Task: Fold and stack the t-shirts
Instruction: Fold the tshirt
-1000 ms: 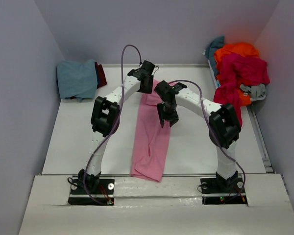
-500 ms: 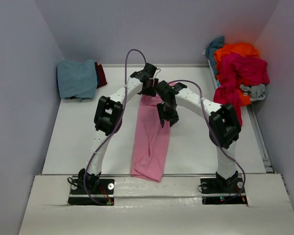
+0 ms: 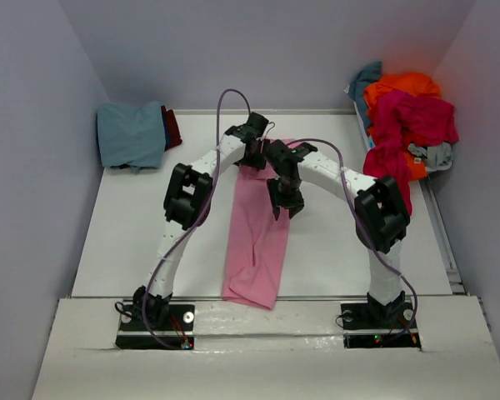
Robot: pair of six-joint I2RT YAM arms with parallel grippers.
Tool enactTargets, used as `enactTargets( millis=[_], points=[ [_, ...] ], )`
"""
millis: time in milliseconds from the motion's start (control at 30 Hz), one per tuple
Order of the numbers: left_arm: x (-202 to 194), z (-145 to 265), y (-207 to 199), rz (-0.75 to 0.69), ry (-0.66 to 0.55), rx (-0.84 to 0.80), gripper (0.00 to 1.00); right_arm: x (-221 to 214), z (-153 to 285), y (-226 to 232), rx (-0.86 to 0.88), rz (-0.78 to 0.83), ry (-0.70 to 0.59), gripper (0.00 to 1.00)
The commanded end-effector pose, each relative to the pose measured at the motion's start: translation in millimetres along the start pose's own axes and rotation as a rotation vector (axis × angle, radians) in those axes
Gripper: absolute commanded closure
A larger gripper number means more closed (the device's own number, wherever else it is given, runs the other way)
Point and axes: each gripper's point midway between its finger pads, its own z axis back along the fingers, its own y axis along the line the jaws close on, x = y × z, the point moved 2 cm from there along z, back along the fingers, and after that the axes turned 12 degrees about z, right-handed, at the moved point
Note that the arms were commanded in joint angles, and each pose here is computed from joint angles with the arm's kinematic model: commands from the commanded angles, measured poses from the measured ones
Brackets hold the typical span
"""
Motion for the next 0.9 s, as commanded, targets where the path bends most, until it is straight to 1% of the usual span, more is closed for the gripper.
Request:
enactTargets(
  millis=[0,100,167,300,567,867],
  points=[
    [-20,-13,17,-0.028,0.054,0.093,0.2,-11,-4,7,0.024,0.016,0.015,0.49],
    [-23,-16,18,-0.027,0.062,0.098,0.2,-20,-16,8,0.025,0.019,0.043,0.49],
    [-23,-17,18,-0.028,0.063,0.102,0.2,-28,-24,9,0.019,0.024,0.072,0.52],
    [-23,-17,17,-0.028,0.064,0.101,0.2,-31,-36,8,0.015,0.016,0.084,0.54],
    [-26,-19,19,-0.031,0.069,0.107,0.2,-29,-32,29,0.044,0.058,0.072,0.54],
    [-28,-22,21,-0.035,0.074,0.118,0.2,-43,-33,54,0.058,0.131,0.098,0.54]
  ],
)
